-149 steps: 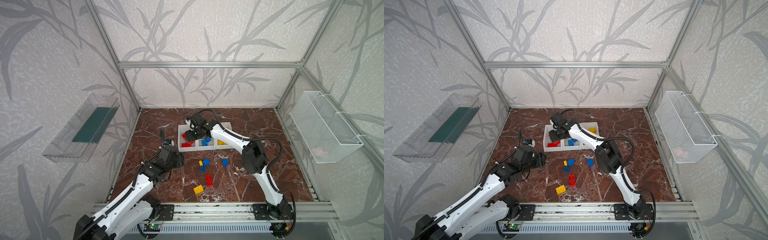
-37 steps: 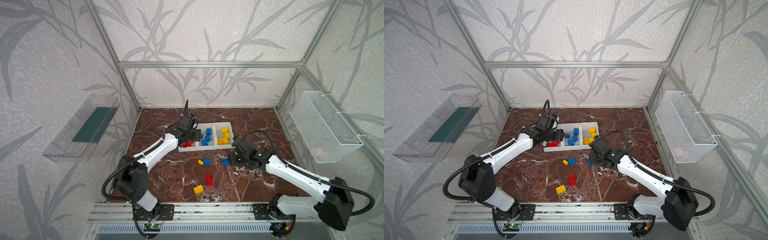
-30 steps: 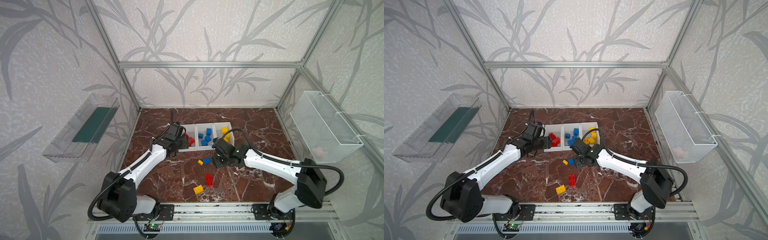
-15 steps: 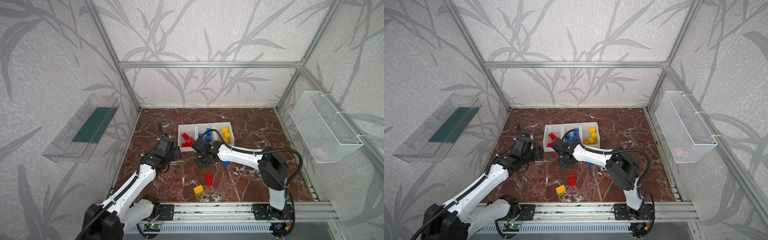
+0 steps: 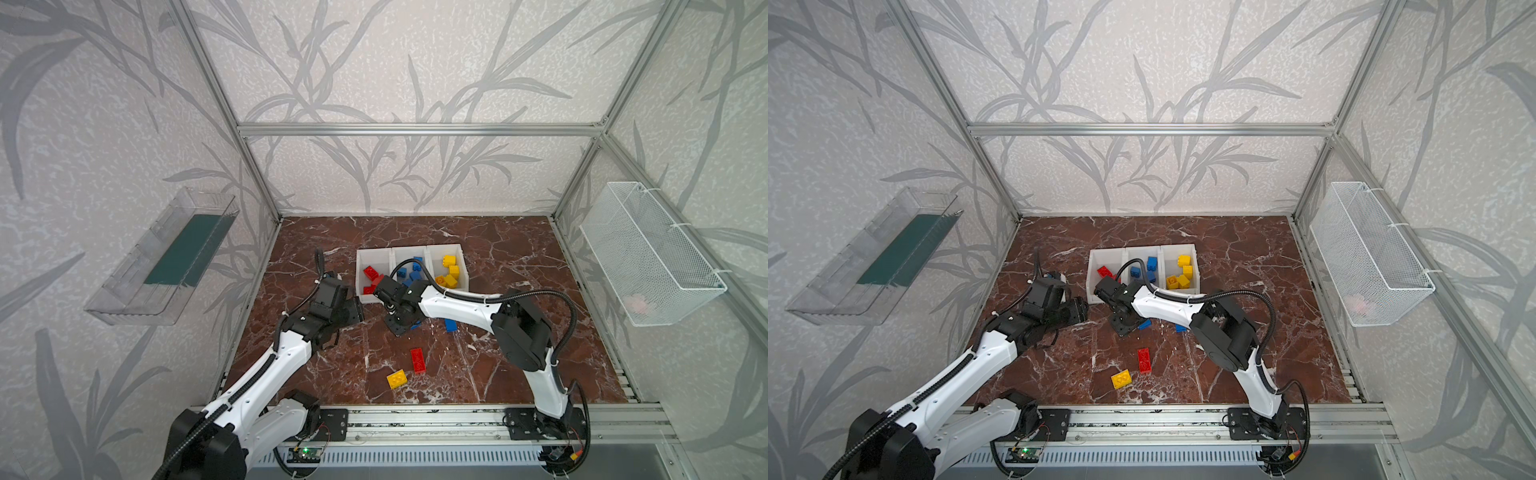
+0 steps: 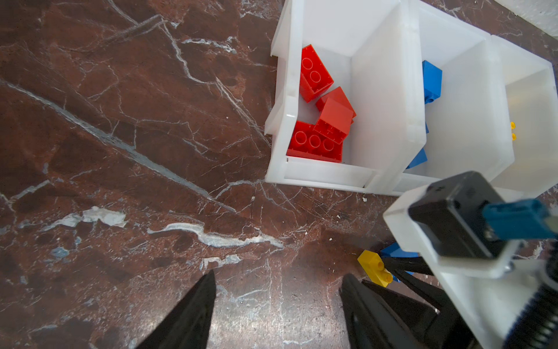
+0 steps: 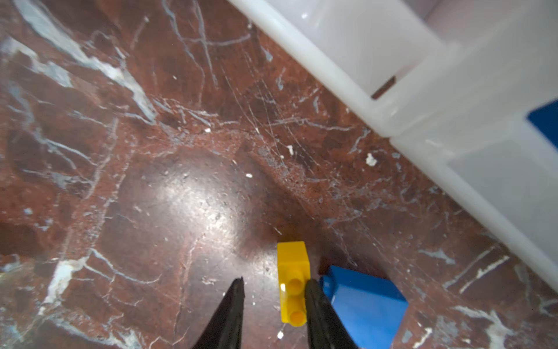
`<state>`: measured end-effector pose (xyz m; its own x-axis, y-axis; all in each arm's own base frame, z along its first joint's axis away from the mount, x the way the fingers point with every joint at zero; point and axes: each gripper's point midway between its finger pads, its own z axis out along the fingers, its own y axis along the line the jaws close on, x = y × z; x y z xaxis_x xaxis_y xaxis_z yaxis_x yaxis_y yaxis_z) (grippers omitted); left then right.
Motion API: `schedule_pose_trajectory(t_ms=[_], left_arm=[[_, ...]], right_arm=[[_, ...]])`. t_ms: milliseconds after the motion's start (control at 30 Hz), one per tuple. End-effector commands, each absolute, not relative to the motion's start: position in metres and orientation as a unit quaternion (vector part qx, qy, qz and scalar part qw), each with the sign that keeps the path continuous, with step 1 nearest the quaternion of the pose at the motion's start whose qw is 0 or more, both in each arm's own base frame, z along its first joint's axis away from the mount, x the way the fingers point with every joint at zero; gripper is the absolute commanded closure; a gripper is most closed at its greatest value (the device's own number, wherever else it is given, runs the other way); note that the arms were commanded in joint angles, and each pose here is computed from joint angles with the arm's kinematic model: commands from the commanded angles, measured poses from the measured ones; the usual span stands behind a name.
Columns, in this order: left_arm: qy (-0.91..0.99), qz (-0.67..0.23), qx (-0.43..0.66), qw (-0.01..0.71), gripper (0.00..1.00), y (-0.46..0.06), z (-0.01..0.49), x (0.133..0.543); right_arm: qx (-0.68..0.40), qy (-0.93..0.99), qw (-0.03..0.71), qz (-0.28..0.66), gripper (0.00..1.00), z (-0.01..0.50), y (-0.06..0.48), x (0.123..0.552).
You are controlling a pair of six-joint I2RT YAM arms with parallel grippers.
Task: Sort the legos into containers by color
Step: Pick up the lego from the center of the table.
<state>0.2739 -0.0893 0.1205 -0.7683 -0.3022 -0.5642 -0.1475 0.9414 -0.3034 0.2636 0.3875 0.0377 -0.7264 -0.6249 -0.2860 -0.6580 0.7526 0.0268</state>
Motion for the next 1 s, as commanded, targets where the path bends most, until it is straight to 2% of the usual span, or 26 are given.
schedule_pose_trajectory(t_ms=[0, 267, 600, 967], left_arm=[[0.931, -0.124, -0.131, 0.317, 0.31, -0.0874, 0.1182, 0.2719], [0.932, -0.136, -0.12, 0.315, 0.31, -0.0928, 0.117, 0.2718], [0.931, -0.141, -0.12, 0.316, 0.31, -0.0936, 0.1171, 0.2708], [0.931, -0.143, -0.119, 0.313, 0.31, -0.0944, 0.1158, 0.27]], right_arm=[[-0.356, 0.927, 0.116, 0.04, 0.67, 0.0285, 0.3824, 0.261], [-0.356, 0.927, 0.111, 0.035, 0.71, 0.0217, 0.3819, 0.2613], [-0.353, 0.928, 0.112, 0.031, 0.72, 0.0222, 0.3805, 0.2628], [-0.349, 0.929, 0.115, 0.036, 0.83, 0.0219, 0.3801, 0.2615]])
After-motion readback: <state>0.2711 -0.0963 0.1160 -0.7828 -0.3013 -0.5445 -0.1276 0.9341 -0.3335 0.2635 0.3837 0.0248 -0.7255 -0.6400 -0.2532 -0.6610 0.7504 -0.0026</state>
